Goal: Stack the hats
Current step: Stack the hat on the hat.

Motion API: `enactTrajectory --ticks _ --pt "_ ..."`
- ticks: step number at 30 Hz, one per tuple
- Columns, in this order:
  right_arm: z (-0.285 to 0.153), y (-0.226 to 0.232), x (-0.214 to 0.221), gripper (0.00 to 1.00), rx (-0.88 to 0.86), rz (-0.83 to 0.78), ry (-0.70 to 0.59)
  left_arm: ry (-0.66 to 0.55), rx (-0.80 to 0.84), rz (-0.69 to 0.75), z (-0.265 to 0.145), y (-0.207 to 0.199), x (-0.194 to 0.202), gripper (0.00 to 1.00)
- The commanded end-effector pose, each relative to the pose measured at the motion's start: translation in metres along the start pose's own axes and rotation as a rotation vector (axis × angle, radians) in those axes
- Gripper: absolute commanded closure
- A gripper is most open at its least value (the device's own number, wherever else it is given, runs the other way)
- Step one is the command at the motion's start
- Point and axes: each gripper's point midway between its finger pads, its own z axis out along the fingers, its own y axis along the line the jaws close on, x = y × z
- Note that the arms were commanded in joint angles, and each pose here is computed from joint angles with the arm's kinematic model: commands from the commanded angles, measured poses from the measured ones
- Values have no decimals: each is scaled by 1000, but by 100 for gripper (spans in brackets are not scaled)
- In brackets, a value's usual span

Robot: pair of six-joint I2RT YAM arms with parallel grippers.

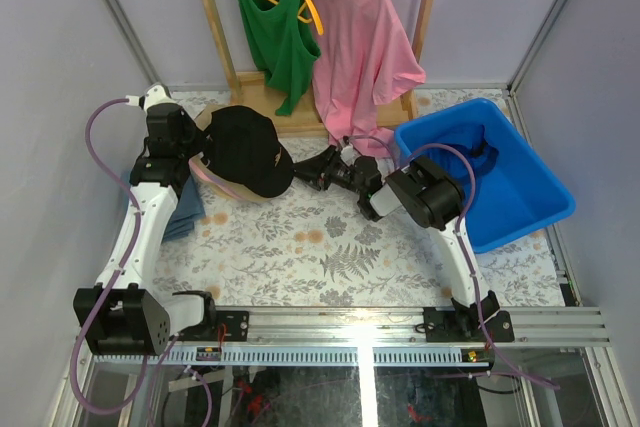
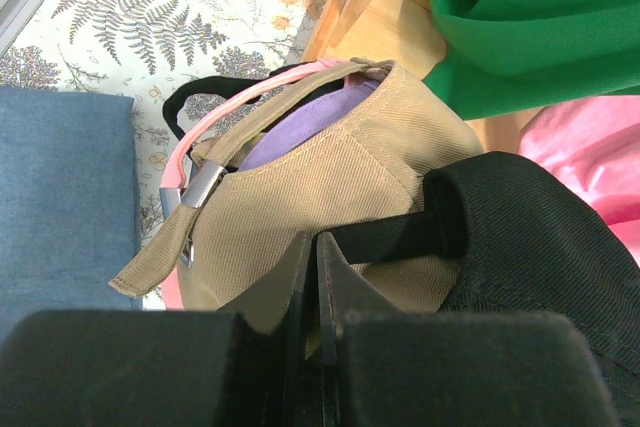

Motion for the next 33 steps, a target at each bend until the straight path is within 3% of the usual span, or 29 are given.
enactTrajectory --ticks 1,10,18,33 --pt "14 19 3 54 -64 -39 10 43 -31 4 2 9 14 100" --pt "14 23 8 71 -79 -39 17 45 -18 -3 2 6 14 100" --pt "9 39 10 100 -112 -49 16 -9 -18 -24 -6 4 -1 100" --pt "-2 76 14 100 -177 -84 22 -177 -66 -63 -27 6 -47 100"
